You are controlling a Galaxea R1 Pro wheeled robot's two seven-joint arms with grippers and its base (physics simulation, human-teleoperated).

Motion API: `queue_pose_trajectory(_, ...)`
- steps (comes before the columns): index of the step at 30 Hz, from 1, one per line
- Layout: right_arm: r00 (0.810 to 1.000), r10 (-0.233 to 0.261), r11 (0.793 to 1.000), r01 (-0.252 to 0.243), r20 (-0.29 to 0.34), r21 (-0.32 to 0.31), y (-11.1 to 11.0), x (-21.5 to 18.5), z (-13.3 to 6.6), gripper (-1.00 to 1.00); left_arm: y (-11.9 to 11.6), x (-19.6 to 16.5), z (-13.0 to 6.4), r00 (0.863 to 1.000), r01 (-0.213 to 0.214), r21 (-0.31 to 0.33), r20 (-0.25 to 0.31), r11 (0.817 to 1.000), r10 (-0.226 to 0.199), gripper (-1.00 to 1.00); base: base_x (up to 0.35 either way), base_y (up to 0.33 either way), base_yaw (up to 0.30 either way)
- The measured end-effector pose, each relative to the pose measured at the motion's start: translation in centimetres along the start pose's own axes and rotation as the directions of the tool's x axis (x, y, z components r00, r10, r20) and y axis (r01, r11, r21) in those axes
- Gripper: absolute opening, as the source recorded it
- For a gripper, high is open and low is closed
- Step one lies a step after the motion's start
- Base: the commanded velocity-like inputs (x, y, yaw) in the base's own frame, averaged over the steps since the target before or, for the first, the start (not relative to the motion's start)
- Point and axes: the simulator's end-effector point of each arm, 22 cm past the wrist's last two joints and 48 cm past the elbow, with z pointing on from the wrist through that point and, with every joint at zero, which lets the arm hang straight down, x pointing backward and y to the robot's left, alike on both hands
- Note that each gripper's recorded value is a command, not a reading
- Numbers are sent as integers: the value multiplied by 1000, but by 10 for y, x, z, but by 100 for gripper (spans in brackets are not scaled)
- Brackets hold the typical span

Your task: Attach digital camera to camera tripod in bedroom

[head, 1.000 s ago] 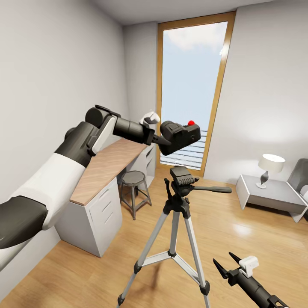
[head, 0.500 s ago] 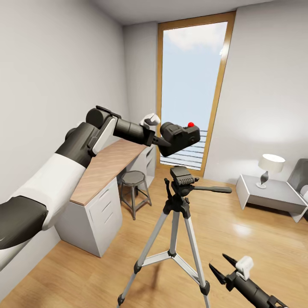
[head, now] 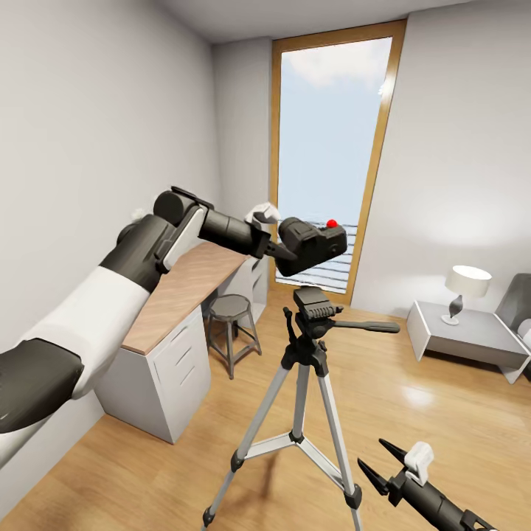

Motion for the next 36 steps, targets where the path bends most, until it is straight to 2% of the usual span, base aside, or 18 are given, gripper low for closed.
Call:
queue_pose_trajectory(9, 1000, 5, 1000, -5, 4, -3, 4, 0, 3, 100, -1, 5, 5, 1000, -6, -1, -21, 1000, 6, -100, 0, 0, 0)
queue_pose_trajectory(19, 999, 35, 999, -35, 22, 6, 16, 3, 17, 100, -1, 7, 5, 1000, -6, 1, -24, 1000, 6, -100, 0, 0, 0)
queue_pose_trajectory(27, 998, 53, 996, -55, 30, 65, 16, 7, 30, 100, -4, 7, 5, 1000, -6, 11, -25, 1000, 7, -100, 0, 0, 0)
queue_pose_trajectory(36, 1000, 25, 993, -23, -12, 112, 19, 15, 49, 100, -5, 7, 6, 1000, -6, 17, -25, 1000, 6, -100, 0, 0, 0)
